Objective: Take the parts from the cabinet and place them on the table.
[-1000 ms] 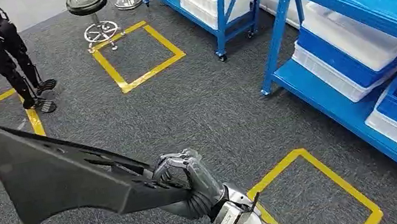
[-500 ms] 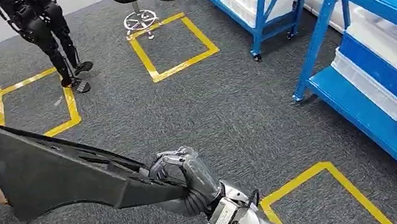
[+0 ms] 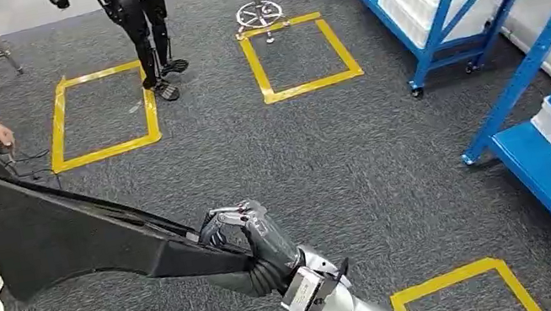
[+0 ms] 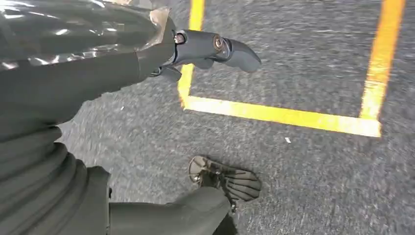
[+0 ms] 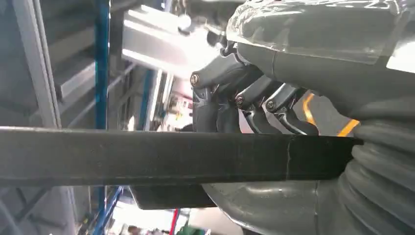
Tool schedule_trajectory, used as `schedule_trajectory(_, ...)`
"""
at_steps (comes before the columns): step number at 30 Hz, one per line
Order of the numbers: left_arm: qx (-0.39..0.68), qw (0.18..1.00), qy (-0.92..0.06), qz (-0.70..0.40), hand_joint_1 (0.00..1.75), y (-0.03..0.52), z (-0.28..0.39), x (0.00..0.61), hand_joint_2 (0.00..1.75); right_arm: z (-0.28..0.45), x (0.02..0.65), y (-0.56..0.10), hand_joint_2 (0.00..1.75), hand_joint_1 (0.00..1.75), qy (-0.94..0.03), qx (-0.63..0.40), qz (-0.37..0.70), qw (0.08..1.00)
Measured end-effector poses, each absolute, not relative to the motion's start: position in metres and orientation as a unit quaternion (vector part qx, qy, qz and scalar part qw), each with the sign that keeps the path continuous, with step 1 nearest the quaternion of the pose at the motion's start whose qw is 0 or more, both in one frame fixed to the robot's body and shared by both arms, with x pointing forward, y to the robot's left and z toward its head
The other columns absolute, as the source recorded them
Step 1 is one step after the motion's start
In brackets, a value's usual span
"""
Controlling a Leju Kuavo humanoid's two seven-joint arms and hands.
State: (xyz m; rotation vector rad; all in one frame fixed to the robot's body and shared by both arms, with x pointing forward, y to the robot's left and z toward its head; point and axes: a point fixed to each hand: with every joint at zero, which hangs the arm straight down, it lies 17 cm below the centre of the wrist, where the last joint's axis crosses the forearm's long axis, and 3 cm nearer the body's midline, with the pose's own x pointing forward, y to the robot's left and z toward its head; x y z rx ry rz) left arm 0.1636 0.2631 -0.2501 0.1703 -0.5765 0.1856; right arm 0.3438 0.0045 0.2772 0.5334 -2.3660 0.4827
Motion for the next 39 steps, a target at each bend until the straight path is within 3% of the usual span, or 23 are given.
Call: schedule_trajectory(39, 0.093, 0.953, -0.275, 0.089, 0.00, 0.262, -0.252, 0.155, 1.75, 0.270, 0.343, 0.016, 1.75, 1.75, -0.900, 0.204, 0.200, 0.330)
